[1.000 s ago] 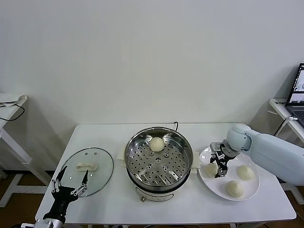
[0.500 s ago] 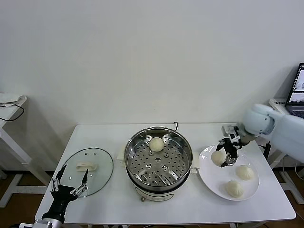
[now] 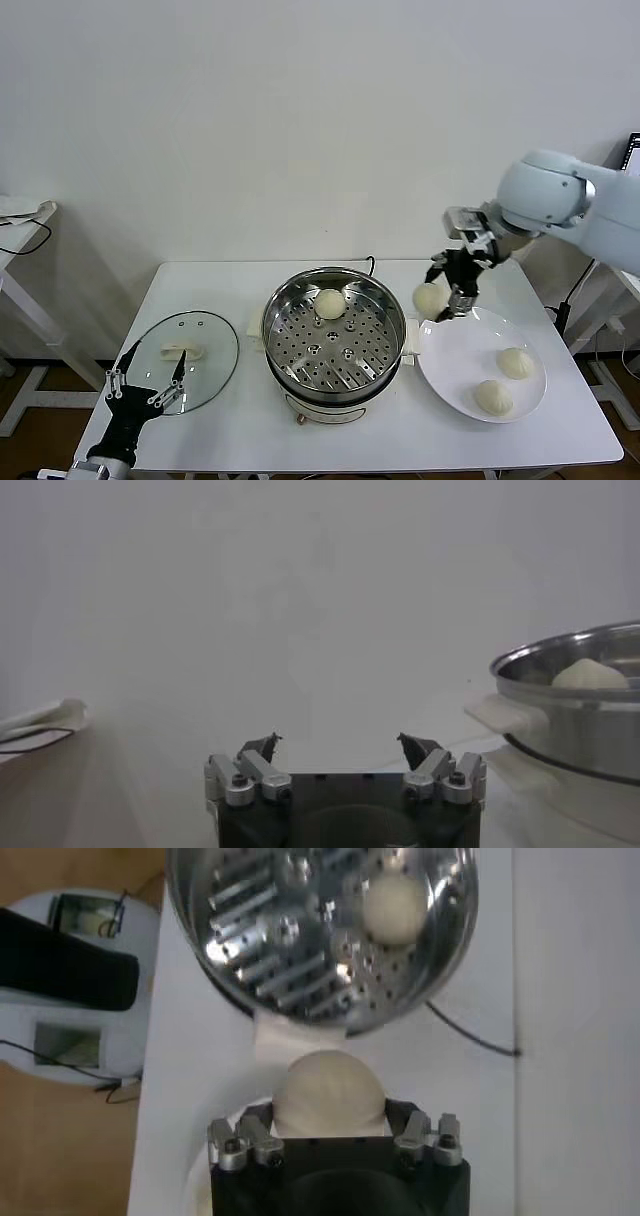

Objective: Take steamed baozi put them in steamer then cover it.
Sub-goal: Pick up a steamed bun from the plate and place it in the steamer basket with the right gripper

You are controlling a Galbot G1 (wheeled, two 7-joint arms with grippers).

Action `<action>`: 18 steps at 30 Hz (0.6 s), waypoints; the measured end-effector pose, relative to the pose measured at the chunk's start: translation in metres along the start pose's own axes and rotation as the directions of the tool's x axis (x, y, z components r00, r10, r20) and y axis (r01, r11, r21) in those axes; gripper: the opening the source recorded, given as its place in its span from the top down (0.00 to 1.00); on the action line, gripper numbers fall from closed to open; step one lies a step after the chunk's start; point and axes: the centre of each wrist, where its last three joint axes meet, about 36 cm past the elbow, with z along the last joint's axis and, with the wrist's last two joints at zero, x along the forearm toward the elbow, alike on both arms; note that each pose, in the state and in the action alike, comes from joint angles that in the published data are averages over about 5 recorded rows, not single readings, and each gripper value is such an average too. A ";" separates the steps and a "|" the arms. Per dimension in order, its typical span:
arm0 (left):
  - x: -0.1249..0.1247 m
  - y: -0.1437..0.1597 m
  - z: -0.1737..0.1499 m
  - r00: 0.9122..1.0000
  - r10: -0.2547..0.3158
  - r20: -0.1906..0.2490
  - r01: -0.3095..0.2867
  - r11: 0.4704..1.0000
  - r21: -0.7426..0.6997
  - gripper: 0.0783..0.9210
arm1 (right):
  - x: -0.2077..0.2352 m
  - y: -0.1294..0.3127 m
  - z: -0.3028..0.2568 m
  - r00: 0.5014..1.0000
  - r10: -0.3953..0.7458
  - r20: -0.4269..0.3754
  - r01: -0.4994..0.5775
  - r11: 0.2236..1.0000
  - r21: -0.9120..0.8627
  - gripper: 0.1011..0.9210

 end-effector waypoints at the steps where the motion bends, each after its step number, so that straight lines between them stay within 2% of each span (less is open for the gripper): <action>1: 0.000 0.000 -0.001 1.000 -0.002 0.002 0.002 1.000 -0.001 0.12 | -0.001 -0.001 -0.009 1.000 -0.002 -0.002 0.002 1.000 0.004 0.23; 18: 0.000 0.007 0.001 1.000 -0.026 0.004 0.026 1.000 -0.009 0.12 | -0.056 -0.026 -0.141 0.998 -0.033 -0.045 0.037 0.994 0.103 0.23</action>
